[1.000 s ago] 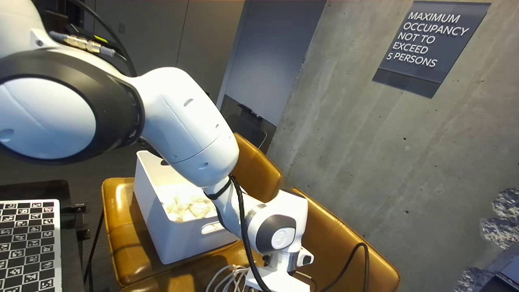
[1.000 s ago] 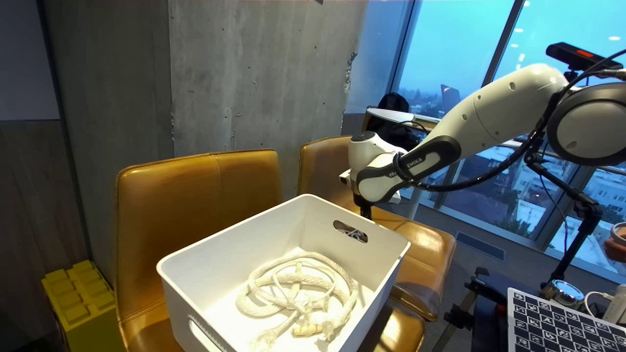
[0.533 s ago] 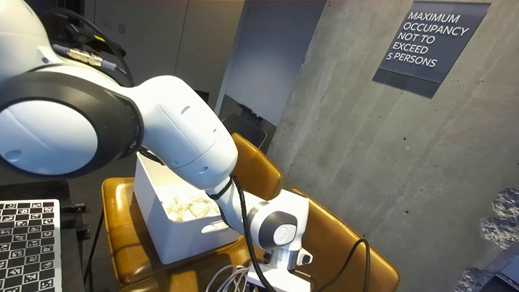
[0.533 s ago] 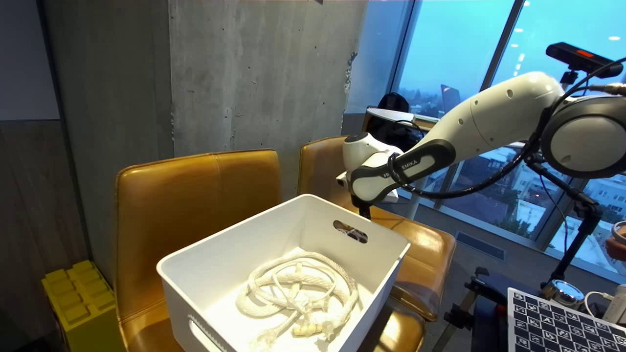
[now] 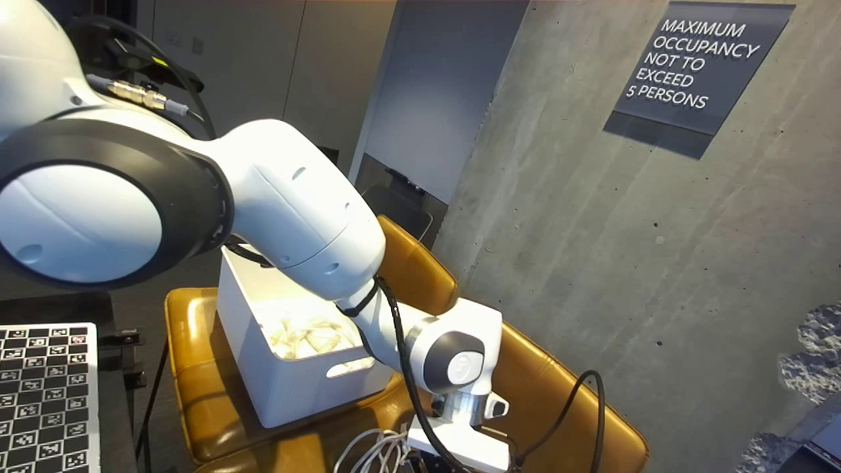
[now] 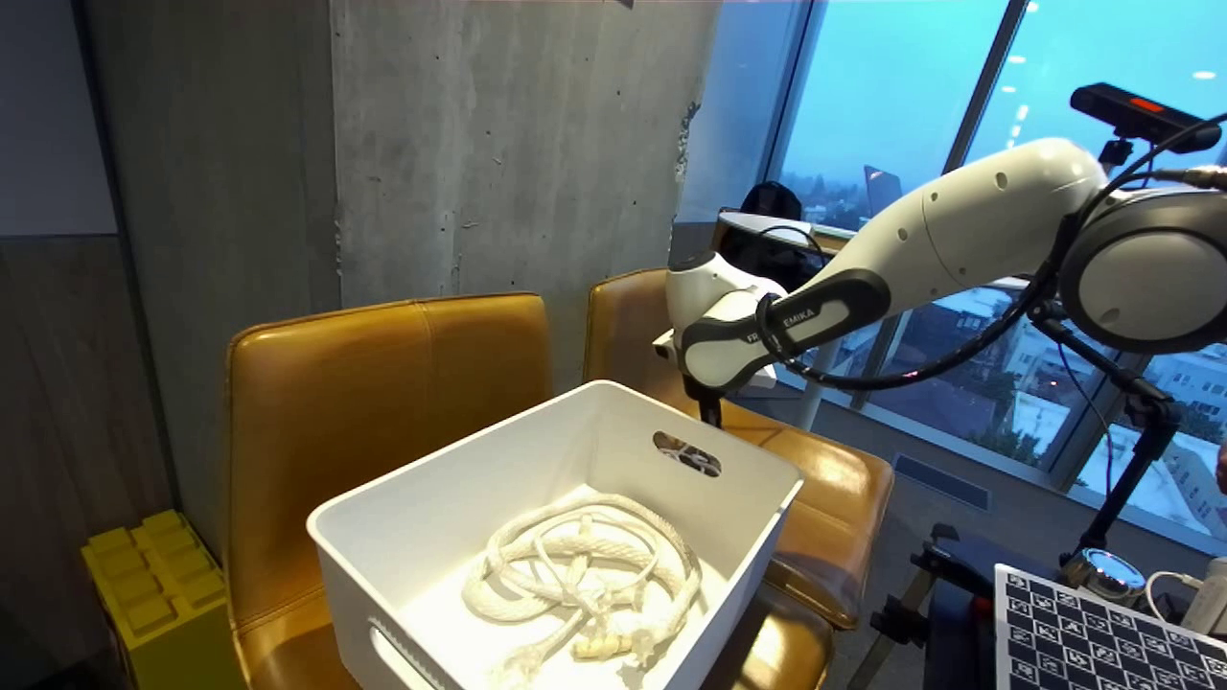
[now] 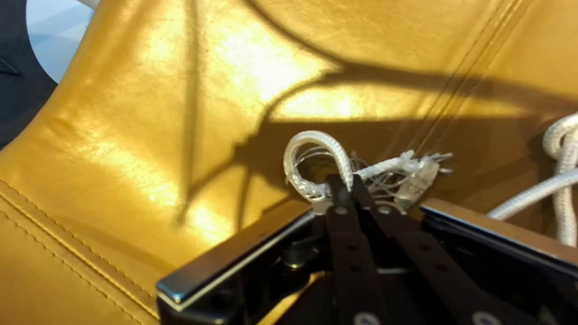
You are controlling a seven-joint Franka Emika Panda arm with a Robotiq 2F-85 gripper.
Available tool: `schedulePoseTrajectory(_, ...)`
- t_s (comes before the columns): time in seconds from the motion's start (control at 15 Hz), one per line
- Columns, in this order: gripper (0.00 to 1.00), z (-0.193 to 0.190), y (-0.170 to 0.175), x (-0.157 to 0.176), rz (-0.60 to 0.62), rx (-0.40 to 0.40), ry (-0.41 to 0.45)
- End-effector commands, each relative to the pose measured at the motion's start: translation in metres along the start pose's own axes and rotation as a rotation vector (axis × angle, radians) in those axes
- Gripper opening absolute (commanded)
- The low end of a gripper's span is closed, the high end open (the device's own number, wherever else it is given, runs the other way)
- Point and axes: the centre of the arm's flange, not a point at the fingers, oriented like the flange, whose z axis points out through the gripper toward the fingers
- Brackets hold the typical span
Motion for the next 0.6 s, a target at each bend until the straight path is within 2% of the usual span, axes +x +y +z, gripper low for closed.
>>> schedulePoseTrajectory(0.0,0.01,-0.024,-0.004,-0.005,-0.040,-0.038,-0.019)
schedulePoseTrajectory(0.2,0.01,-0.047,-0.007,-0.011,-0.046,-0.074,-0.021)
schedulePoseTrajectory(0.33,0.01,-0.084,-0.009,-0.025,-0.016,-0.095,-0.006)
schedulePoseTrajectory(0.53,0.01,-0.134,-0.009,-0.046,0.038,-0.066,0.065)
